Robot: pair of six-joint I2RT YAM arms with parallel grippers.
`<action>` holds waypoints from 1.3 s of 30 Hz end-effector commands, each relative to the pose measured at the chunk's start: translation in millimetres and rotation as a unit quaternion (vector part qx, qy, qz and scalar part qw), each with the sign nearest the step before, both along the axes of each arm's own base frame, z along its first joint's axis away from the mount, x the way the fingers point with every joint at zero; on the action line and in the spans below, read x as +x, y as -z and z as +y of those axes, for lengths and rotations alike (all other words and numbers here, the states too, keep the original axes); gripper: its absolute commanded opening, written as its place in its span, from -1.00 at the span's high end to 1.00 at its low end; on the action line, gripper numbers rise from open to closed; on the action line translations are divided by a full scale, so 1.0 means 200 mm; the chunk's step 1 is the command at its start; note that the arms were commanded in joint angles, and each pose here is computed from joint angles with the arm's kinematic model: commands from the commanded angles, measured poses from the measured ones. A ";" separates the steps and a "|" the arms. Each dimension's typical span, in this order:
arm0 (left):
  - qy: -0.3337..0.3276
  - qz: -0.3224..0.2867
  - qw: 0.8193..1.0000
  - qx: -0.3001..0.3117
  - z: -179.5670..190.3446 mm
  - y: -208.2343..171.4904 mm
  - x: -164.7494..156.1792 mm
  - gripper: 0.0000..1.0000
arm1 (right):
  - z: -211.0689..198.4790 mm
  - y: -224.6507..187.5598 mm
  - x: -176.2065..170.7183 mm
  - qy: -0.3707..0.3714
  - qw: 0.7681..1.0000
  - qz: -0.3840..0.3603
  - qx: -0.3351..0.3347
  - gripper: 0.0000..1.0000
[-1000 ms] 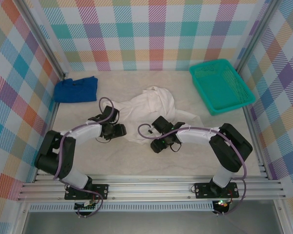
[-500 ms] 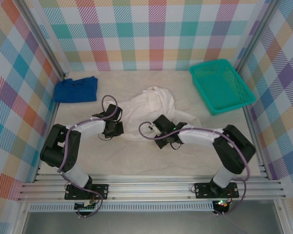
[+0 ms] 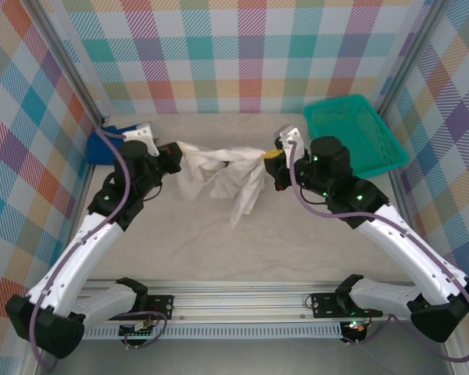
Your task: Fold the inside-out t-shirt
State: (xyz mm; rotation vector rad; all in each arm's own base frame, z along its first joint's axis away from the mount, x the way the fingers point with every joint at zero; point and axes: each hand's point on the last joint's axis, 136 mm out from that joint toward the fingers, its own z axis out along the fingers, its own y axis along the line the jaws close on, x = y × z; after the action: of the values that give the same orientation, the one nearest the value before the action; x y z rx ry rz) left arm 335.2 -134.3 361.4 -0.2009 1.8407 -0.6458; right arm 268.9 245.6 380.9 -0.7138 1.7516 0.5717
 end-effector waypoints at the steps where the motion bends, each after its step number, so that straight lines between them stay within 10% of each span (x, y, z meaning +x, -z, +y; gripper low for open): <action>1: -0.011 -0.074 0.997 -0.005 0.04 -0.32 -0.08 1.00 | -0.04 -0.25 -0.09 -0.018 0.998 -0.058 0.020 1.00; 12: 0.031 -0.227 0.973 -0.026 0.13 -1.14 -0.51 1.00 | -0.24 -1.01 -0.51 -0.079 0.969 -0.180 0.152 1.00; 21: -0.011 -0.230 0.973 0.034 0.18 -1.30 -0.43 1.00 | -0.30 -1.18 -0.51 -0.056 0.965 -0.198 0.164 1.00; 28: -0.090 -0.104 0.985 0.104 0.18 -0.92 0.19 1.00 | -0.34 -0.93 0.07 0.114 0.979 -0.159 0.055 1.00; 35: -0.102 0.046 0.979 0.169 0.11 -0.18 1.10 1.00 | -0.48 -0.31 1.28 0.274 0.961 -0.029 -0.015 1.00; 39: -0.046 0.101 0.981 0.158 -0.05 0.12 1.33 0.27 | -0.44 -0.01 1.64 0.291 0.955 0.027 -0.054 0.31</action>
State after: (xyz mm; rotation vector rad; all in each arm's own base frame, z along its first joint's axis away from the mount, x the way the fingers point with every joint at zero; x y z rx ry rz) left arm 604.7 -146.0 355.5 -0.1515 1.9939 -0.2516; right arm 577.7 176.5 426.8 -0.2819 1.7997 0.1783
